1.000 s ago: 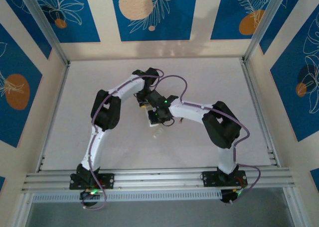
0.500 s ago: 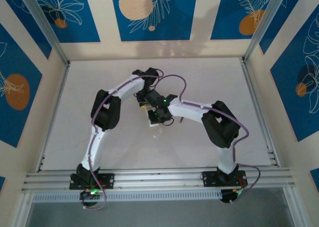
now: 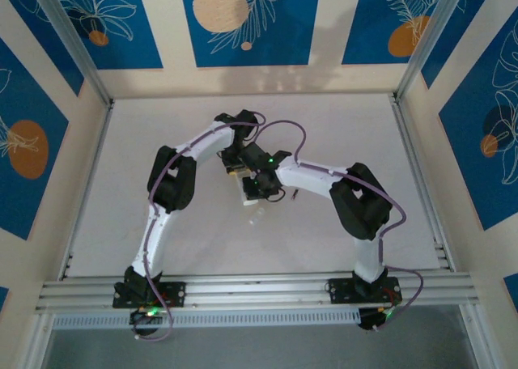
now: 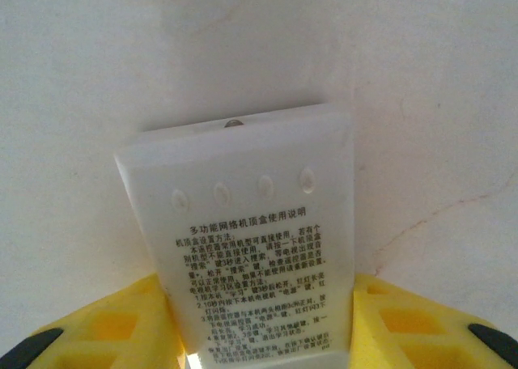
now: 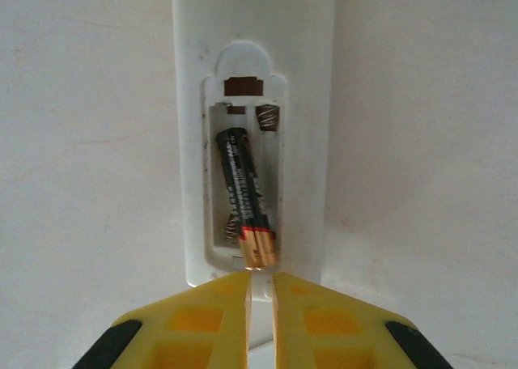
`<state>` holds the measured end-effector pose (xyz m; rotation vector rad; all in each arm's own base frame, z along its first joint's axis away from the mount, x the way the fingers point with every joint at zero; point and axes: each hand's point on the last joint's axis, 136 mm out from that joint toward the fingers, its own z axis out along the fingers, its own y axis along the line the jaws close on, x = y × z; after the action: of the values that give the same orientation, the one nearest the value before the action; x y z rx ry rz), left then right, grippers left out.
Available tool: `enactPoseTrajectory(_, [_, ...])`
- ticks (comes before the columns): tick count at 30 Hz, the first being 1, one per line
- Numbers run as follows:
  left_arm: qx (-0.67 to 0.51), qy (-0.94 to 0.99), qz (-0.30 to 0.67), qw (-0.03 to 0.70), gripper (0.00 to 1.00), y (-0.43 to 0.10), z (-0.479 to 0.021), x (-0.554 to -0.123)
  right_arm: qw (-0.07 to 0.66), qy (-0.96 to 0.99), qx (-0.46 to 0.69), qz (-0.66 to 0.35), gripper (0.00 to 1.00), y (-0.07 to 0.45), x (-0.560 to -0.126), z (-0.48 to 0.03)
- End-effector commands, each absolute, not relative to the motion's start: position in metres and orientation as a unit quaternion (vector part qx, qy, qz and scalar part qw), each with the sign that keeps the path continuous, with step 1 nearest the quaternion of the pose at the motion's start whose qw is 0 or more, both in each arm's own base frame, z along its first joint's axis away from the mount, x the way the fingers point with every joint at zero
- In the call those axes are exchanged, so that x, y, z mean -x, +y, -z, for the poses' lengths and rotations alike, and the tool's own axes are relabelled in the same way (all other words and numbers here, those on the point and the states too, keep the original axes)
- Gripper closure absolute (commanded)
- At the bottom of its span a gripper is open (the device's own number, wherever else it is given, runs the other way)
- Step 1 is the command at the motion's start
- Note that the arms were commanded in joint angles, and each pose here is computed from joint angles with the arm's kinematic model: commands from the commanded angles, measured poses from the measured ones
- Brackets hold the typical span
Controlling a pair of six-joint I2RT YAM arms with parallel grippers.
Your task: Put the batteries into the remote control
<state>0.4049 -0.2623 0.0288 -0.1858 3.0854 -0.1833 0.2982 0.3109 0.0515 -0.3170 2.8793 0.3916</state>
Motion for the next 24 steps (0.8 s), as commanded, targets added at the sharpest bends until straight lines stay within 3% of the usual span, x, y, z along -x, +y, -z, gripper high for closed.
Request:
enactPoseTrajectory(1, [0.04,0.998,0.052,0.009,0.58,-0.263,-0.035,-0.395,0.142,0.974,0.087,-0.152,0.84,0.306,-0.311,-0.075])
enactPoseTrajectory(10, [0.041,0.997,0.06,0.013,0.58,-0.263,-0.039,-0.397,0.169,0.963,0.092,-0.189,0.8,0.321,-0.316,-0.093])
enactPoseTrajectory(24, [0.044,0.997,0.07,0.009,0.56,-0.264,-0.039,-0.398,0.155,0.958,0.157,-0.182,0.76,0.34,-0.309,-0.049])
